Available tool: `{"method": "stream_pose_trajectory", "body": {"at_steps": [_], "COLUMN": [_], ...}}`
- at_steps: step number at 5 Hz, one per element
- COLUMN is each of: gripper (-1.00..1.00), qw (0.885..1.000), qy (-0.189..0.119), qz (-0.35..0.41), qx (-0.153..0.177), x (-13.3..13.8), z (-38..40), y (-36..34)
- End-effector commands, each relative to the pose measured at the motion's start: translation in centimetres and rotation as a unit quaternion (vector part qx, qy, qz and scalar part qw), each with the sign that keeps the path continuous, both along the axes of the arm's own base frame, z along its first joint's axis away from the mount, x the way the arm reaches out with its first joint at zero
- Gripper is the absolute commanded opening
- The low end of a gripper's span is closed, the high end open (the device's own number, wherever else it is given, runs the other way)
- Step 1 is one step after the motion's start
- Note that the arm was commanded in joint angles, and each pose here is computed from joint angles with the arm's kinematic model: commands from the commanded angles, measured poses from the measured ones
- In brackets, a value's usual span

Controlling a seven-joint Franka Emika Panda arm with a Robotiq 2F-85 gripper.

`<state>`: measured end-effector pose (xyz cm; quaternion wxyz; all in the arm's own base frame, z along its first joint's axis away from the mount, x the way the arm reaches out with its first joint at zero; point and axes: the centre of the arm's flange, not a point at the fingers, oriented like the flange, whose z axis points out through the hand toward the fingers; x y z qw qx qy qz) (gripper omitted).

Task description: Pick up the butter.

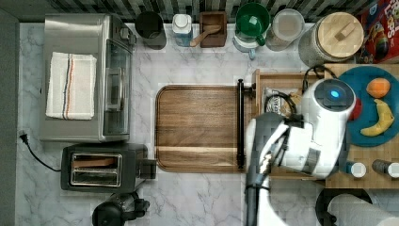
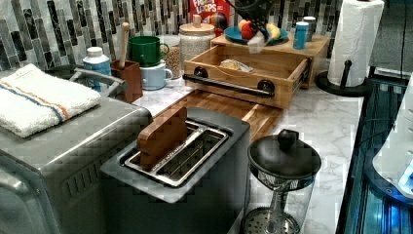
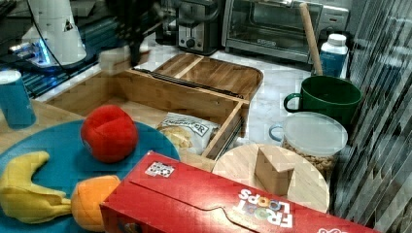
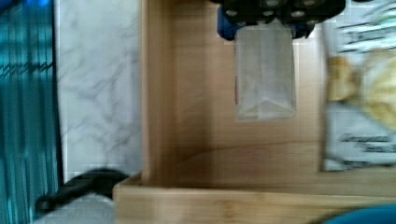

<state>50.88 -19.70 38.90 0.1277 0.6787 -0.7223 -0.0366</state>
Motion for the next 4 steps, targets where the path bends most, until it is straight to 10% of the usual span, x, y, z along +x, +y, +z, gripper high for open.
{"method": "stream_pose_trajectory", "body": {"at_steps": [1,4], "gripper": [-1.00,-1.00], "qw": [0.990,0.990], "qy": [-0.129,-0.134], "qz": [0.013,0.025], "qx": [0.052,0.041], "x": [6.9,7.0], "z": [19.6,18.6], "y": [13.6,15.5]}}
